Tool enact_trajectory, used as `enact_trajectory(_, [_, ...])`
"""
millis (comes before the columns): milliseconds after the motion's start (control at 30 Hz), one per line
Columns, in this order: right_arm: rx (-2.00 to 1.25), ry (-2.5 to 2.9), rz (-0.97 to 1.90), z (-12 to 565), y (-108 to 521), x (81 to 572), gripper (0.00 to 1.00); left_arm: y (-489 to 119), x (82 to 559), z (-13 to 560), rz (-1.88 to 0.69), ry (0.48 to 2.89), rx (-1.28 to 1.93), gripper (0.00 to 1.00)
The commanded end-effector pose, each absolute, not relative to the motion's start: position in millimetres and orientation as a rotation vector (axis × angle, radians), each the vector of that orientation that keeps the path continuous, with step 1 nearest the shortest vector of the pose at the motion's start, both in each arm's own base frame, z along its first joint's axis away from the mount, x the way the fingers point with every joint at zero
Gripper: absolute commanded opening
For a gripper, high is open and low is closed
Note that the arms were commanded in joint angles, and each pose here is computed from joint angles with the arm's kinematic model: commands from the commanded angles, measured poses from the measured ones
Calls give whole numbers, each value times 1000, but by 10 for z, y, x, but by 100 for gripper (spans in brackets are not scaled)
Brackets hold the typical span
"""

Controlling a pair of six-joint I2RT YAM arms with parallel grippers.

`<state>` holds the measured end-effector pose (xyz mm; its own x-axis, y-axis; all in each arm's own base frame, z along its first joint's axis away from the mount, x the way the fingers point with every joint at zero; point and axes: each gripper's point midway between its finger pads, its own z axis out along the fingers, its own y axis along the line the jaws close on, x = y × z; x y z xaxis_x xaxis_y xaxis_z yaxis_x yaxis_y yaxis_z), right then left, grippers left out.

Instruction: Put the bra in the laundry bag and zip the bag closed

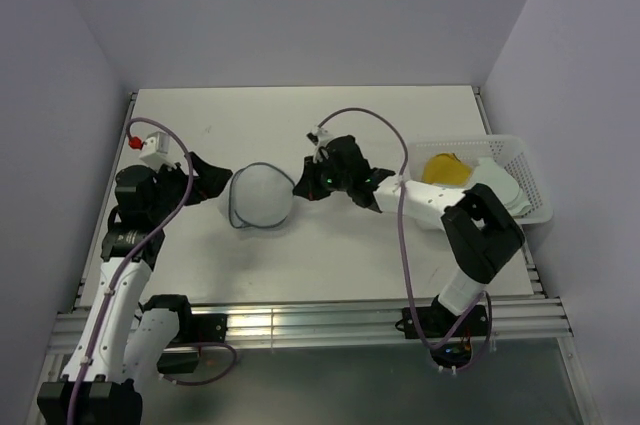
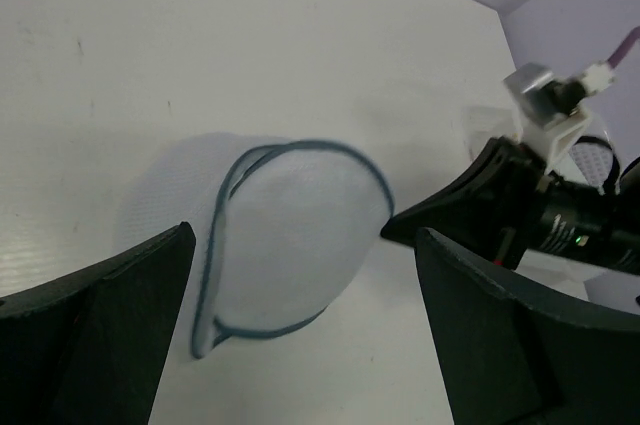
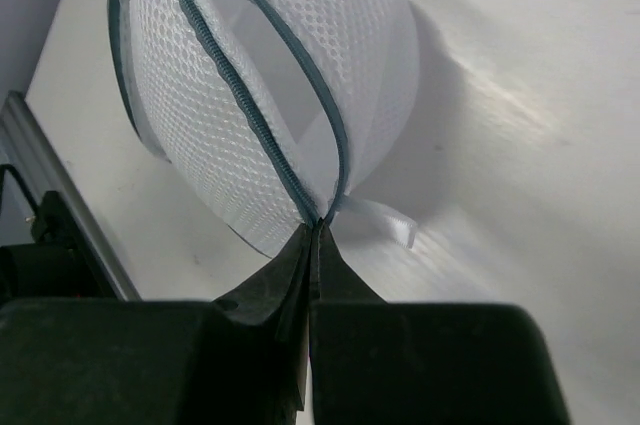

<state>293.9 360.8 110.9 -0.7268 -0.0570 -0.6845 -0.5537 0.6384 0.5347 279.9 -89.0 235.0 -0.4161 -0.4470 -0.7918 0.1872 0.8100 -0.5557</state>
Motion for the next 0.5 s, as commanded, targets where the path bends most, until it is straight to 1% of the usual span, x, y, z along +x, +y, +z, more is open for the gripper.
enact_trajectory(0, [-588,2285,944,1130,3251,2839,0,-1044,2819,2381,-833,1887,-186,99])
enact_trajectory(33, [-591,2295,918,1104,3180,2867,0,-1111,2813,2369,-888,1894,-181,99])
enact_trajectory(100, [-569,2305,865,1069,3072,2926,0,-1159,2825,2162,-943,1936,-229,95])
enact_trajectory(133, [-557,2305,862,1065,3049,2940,0,-1187,2848,2153,-982,1925,-268,93])
enact_trajectory(167, [-538,2310,844,1048,3008,2964,0,-1212,2822,1979,-995,1958,-300,87])
enact_trajectory(233, [-510,2300,810,1090,2960,2996,1,-1239,2824,1841,-993,1978,-345,81])
enact_trajectory(267, [-497,2294,794,1104,2931,3022,2,-1257,2819,1727,-955,1998,-365,79])
enact_trajectory(300, [-478,2292,764,1115,2896,3055,5,-1265,2817,1692,-935,2003,-371,74])
enact_trajectory(333, [-472,2288,750,1130,2883,3074,13,-1278,2811,1651,-916,2009,-373,72])
enact_trajectory(367, [-472,2281,741,1149,2874,3086,17,-1286,2813,1581,-871,2014,-385,71])
enact_trajectory(400, [-481,2272,743,1191,2869,3075,20,-1289,2809,1550,-855,2018,-390,68])
enact_trajectory(467, [-494,2267,746,1211,2857,3047,24,-1332,2818,1521,-839,2009,-374,66])
